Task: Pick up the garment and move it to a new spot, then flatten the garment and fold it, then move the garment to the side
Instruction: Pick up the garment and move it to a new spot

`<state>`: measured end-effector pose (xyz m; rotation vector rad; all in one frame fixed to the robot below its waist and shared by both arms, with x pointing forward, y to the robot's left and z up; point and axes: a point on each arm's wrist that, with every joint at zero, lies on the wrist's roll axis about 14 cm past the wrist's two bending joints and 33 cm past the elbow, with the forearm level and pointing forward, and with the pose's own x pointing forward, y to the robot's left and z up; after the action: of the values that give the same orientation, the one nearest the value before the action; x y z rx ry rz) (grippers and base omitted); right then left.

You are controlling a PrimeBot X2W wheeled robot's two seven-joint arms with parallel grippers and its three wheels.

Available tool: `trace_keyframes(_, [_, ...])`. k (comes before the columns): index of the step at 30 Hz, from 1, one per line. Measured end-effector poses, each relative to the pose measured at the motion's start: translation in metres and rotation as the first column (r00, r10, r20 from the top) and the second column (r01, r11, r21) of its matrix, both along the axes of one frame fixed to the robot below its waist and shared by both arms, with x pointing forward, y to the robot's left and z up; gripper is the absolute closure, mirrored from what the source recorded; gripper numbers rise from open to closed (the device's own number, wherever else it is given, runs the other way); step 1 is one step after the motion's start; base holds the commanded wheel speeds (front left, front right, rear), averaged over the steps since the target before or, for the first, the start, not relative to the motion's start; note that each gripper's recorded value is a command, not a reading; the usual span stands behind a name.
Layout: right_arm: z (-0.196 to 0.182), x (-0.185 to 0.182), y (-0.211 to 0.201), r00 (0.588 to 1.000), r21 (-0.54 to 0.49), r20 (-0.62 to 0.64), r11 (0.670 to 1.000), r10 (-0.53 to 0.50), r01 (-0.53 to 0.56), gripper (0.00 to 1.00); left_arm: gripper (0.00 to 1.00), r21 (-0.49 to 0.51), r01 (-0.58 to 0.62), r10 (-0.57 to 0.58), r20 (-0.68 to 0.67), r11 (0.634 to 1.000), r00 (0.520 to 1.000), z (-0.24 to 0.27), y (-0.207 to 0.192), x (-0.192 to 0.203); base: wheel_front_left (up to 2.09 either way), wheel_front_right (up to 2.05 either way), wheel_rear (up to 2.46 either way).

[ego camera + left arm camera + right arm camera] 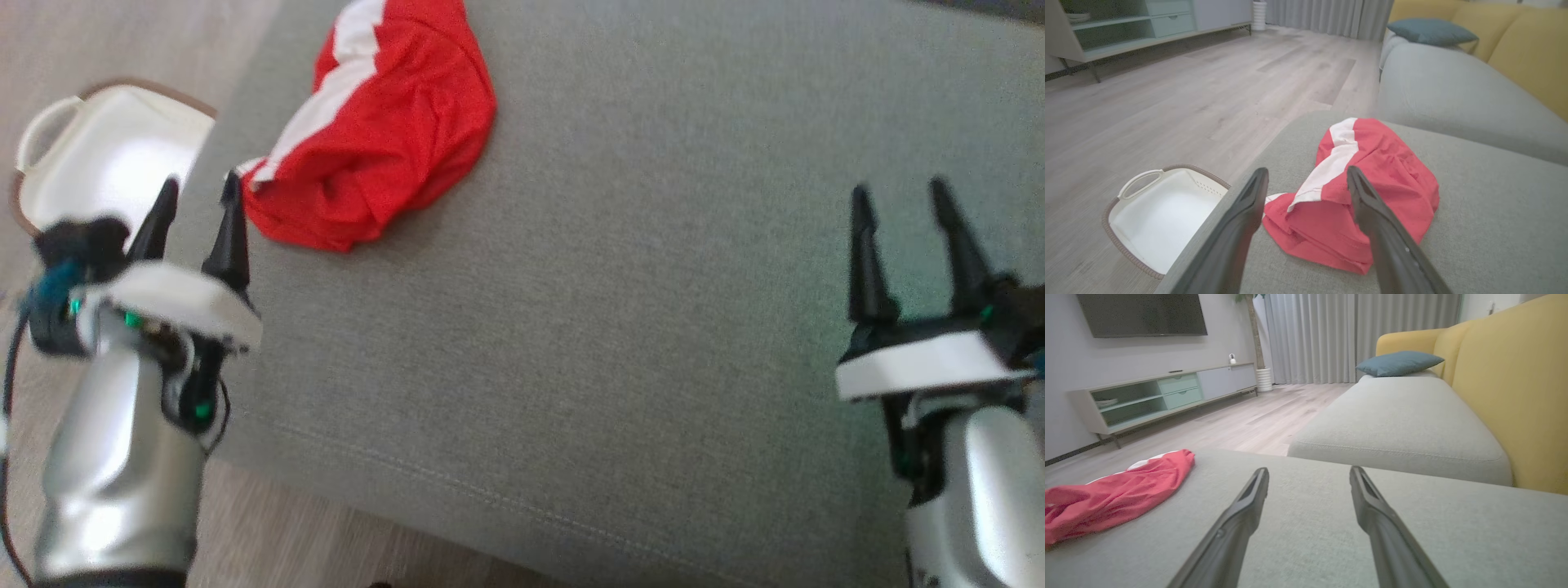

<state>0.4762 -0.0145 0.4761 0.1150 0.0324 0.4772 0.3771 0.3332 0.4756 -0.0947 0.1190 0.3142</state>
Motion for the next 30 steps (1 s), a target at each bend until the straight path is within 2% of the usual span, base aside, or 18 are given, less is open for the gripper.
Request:
trace_keyframes(7, [0.005, 0.028, -0.020, 0.998, -0.032, 0.025, 0.997, -0.062, 0.063, 0.00, 0.00, 0.000, 0.142, -0.138, -0.238, 0.990, 0.961, -0.044, -0.014, 0.054, 0.00, 0.00, 0.00])
trace_keyframes(11, [-0.011, 0.032, -0.030, 0.997, -0.054, -0.009, 0.995, -0.083, 0.082, 0.00, 0.00, -0.025, 0.170, -0.167, -0.379, 0.985, 0.910, -0.079, -0.015, 0.069, 0.00, 0.00, 0.00])
trace_keyframes(19, [-0.029, 0.033, -0.046, 0.992, -0.077, -0.049, 0.991, -0.117, 0.113, 0.00, 0.01, -0.030, 0.190, -0.175, -0.545, 0.981, 0.820, -0.120, -0.012, 0.077, 0.00, 0.00, 0.00])
trace_keyframes(20, [-0.030, 0.033, -0.048, 0.991, -0.080, -0.051, 0.990, -0.121, 0.117, 0.00, 0.80, -0.038, 0.193, -0.182, -0.555, 0.980, 0.812, -0.123, -0.015, 0.078, 0.00, 0.00, 0.00])
trace_keyframes(21, [-0.030, 0.033, -0.050, 0.991, -0.082, -0.051, 0.989, -0.127, 0.122, 0.00, 1.00, -0.047, 0.192, -0.185, -0.555, 0.980, 0.811, -0.124, -0.016, 0.079, 0.00, 0.00, 0.00])
trace_keyframes(24, [-0.026, 0.033, -0.054, 0.990, -0.081, -0.044, 0.988, -0.136, 0.132, 0.00, 1.00, -0.040, 0.208, -0.199, -0.516, 0.977, 0.833, -0.117, -0.020, 0.085, 0.00, 0.00, 0.00])
trace_keyframes(30, [-0.009, 0.023, -0.050, 0.992, -0.036, -0.018, 0.992, -0.124, 0.123, 0.00, 1.00, 0.060, 0.215, -0.185, -0.324, 0.975, 0.928, -0.066, -0.007, 0.098, 0.00, 0.00, 0.00])
